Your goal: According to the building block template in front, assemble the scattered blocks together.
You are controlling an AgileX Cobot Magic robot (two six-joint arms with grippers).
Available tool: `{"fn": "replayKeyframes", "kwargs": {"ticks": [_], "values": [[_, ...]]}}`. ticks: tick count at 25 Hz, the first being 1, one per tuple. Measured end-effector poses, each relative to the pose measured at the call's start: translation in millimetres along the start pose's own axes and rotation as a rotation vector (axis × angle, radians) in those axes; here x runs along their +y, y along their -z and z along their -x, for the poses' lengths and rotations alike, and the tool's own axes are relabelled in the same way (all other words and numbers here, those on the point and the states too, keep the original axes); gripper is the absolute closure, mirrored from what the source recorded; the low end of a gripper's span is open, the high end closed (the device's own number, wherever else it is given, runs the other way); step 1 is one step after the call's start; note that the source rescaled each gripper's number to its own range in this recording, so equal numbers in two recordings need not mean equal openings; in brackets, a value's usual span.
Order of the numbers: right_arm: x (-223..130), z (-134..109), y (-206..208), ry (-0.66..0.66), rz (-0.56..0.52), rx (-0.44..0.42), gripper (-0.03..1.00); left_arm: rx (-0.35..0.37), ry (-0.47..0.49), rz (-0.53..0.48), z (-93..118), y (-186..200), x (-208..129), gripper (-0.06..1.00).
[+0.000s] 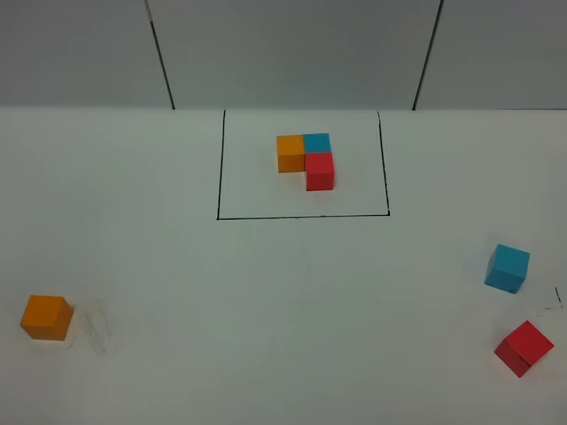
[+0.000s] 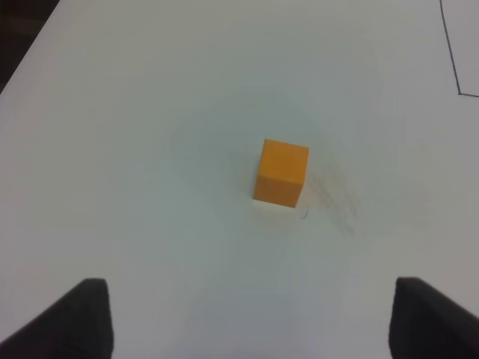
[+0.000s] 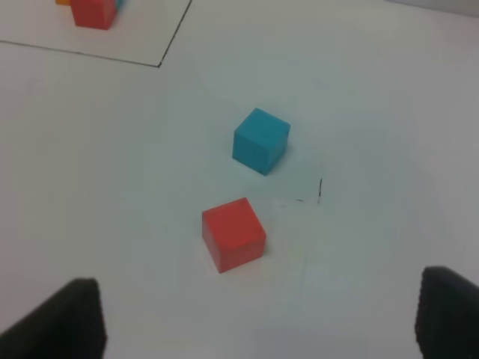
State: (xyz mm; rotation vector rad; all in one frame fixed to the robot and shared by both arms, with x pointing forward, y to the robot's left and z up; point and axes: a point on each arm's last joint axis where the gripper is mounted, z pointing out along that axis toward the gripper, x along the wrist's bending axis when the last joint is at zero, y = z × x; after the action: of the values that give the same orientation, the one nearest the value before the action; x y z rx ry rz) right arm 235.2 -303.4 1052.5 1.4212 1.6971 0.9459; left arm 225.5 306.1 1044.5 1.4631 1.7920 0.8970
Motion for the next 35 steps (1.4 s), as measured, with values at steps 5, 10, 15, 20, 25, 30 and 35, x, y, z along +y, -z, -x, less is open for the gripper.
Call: {"fn": "replayKeyframes", "kwargs": {"ticks": [5,10,15,20,25,30,35], "values": [[0,0,0,-0.001,0.0,0.0,0.26,0.0,0.0,0.0,0,0,0,0.29],[0,0,0,-0.001,0.0,0.0,0.26,0.0,0.0,-0.003,0,0,0,0.29],[0,0,0,0.0,0.0,0.0,0.26,0.013,0.003,-0.107,3,-7,26,0.29],[0,0,0,0.0,0.0,0.0,0.26,0.034,-0.004,-0.303,11,-37,77,0.29],[0,0,0,0.0,0.0,0.0,0.26,0.058,-0.017,-0.537,19,-100,107,0.29],[0,0,0,-0.001,0.0,0.0,0.26,0.058,-0.056,-0.653,23,-158,108,0.29],[0,0,0,-0.001,0.0,0.0,0.26,0.043,-0.079,-0.693,26,-201,102,0.29]]}}
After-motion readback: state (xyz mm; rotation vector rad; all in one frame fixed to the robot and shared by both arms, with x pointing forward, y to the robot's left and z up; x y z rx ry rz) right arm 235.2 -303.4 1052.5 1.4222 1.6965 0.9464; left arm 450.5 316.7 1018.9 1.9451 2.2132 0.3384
